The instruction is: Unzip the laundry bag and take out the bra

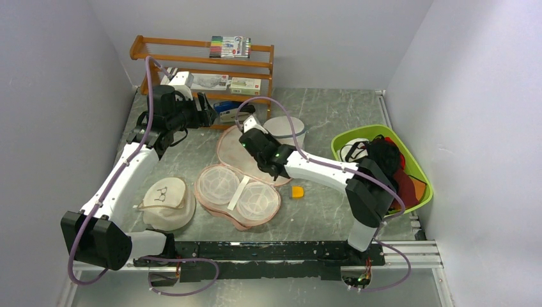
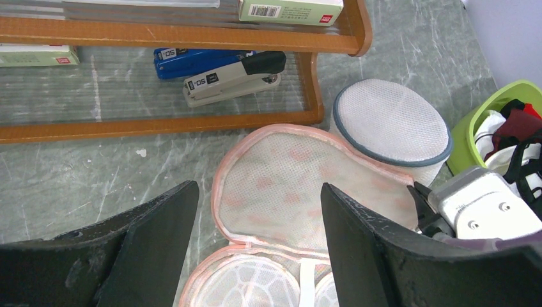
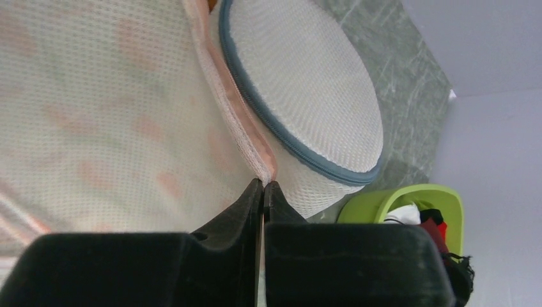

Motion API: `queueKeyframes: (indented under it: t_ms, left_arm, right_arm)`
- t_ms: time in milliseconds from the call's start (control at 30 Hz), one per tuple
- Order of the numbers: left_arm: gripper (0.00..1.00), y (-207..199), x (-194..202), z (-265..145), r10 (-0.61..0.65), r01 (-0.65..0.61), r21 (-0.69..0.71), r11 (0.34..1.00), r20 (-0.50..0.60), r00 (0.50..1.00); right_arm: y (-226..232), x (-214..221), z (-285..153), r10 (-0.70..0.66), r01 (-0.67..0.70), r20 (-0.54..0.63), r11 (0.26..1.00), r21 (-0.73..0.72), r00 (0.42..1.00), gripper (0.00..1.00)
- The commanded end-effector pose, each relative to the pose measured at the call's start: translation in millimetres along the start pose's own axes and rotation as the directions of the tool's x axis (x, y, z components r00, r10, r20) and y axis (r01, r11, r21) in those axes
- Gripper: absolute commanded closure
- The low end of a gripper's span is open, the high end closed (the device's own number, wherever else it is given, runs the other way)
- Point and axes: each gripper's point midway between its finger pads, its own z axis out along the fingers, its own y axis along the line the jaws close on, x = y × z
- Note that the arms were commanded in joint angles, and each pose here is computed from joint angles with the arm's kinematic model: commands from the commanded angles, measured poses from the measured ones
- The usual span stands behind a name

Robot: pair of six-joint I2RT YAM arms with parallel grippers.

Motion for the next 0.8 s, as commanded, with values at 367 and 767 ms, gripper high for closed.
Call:
queueKeyframes:
  t_ms: [367, 767]
  left_arm:
    - [0.19, -8.1, -12.3, -3.7, 0.020, -0.021, 0.024, 1.000, 0.027, 0.999]
    - [0.19, -8.6, -13.9, -5.2, 0.020, -0.020, 0.024, 1.000, 0.036, 0.999]
  right_arm:
    - [81.2, -11.6, -117.6, 0.221, 0.009, 0.227, 0.696, -0.718, 0.949, 1.00]
    - [184.5, 45.9, -200.5, 0.258, 0.025, 0.024, -0.002, -1.000, 0.966, 1.00]
